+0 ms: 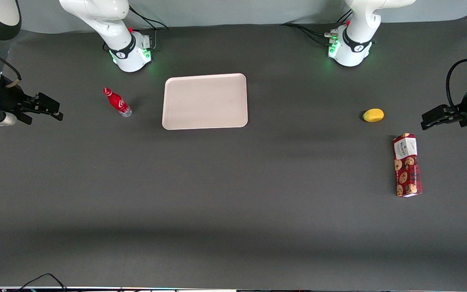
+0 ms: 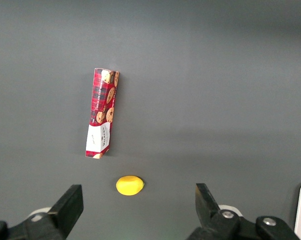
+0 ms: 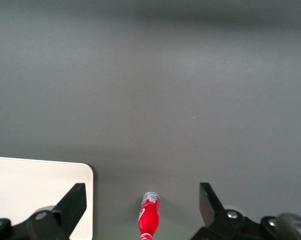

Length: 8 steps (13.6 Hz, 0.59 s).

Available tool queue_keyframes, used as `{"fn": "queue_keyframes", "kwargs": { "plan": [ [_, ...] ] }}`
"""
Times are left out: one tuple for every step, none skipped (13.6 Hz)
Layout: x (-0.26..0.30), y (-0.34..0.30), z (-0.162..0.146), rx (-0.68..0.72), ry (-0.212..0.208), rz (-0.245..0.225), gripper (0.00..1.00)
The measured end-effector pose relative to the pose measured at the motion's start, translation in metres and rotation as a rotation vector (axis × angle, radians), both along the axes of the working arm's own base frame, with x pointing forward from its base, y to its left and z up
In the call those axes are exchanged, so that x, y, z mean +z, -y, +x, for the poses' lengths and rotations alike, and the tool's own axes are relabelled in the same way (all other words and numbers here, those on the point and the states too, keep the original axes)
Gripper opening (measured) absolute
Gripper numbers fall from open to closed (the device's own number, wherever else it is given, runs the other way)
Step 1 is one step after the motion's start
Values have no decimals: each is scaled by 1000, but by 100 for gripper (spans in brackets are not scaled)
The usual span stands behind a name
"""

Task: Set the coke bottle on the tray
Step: 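Move the open right gripper down over the red Coca-Cola bottle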

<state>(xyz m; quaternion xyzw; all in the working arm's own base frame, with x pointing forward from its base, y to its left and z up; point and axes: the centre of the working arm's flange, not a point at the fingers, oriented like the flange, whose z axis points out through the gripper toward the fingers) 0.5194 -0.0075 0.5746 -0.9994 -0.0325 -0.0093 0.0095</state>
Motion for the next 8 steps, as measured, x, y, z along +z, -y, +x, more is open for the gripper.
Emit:
{"fn": "queue_keyframes", "kwargs": {
  "plan": [
    [0, -3, 0, 0, -1, -11, 100],
    [0, -4, 0, -4, -2, -18, 100],
    [-1, -4, 0, -5, -3, -21, 100],
    [-1, -3, 0, -6, -8, -22, 100],
    [-4, -3, -2, -6, -32, -21, 100],
    [-10, -3, -6, -5, -73, -20, 100],
    [-17, -4, -11, -5, -106, -20, 100],
    [-26, -5, -16, -4, -127, -21, 100]
  ]
}}
